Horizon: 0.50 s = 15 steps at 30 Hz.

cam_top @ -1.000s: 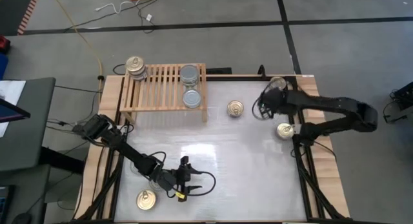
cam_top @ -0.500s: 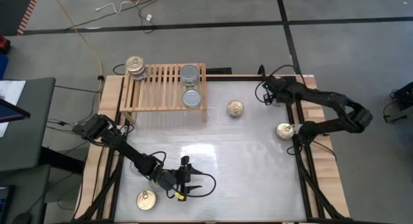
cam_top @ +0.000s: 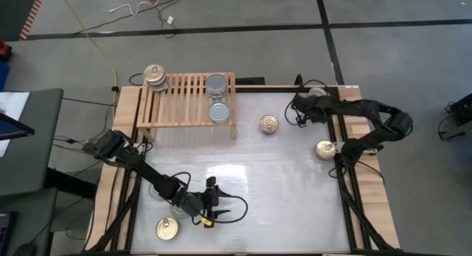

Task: Stack canned seafood by type on shelf
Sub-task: Stack the green tuna can on top of the bottom green tuna can on the shelf

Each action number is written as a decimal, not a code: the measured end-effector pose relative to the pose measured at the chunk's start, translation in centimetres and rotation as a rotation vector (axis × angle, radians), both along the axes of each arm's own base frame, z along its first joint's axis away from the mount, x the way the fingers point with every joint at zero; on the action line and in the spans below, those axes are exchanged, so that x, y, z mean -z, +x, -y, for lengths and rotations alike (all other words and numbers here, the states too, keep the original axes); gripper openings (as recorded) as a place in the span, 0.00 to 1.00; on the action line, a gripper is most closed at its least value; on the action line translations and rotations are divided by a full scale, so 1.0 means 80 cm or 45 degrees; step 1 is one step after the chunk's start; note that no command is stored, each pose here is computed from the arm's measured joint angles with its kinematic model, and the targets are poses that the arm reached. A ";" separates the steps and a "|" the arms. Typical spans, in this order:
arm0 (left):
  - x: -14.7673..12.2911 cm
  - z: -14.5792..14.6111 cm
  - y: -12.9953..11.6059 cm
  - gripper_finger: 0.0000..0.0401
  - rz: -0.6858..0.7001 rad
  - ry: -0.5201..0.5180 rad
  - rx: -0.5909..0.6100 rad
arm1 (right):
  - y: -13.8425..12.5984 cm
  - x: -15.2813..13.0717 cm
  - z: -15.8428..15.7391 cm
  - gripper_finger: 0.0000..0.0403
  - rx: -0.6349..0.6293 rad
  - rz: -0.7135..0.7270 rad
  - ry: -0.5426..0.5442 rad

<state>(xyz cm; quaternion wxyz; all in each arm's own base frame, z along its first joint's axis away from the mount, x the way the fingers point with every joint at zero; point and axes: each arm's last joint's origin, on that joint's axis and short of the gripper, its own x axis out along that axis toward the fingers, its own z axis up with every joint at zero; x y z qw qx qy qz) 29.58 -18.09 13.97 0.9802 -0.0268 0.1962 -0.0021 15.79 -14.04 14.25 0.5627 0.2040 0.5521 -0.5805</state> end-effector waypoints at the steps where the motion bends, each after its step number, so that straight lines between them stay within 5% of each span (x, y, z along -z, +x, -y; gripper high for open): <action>1: 0.000 0.000 0.000 0.63 0.000 -0.001 0.000 | 0.005 0.001 -0.007 0.04 -0.027 -0.003 0.003; 8: 0.000 0.000 0.000 0.63 0.003 -0.018 -0.007 | 0.034 -0.001 -0.069 0.04 -0.173 0.067 0.051; 15: -0.001 -0.001 0.001 0.63 0.012 -0.018 -0.009 | 0.065 -0.021 -0.159 0.04 -0.349 0.384 0.201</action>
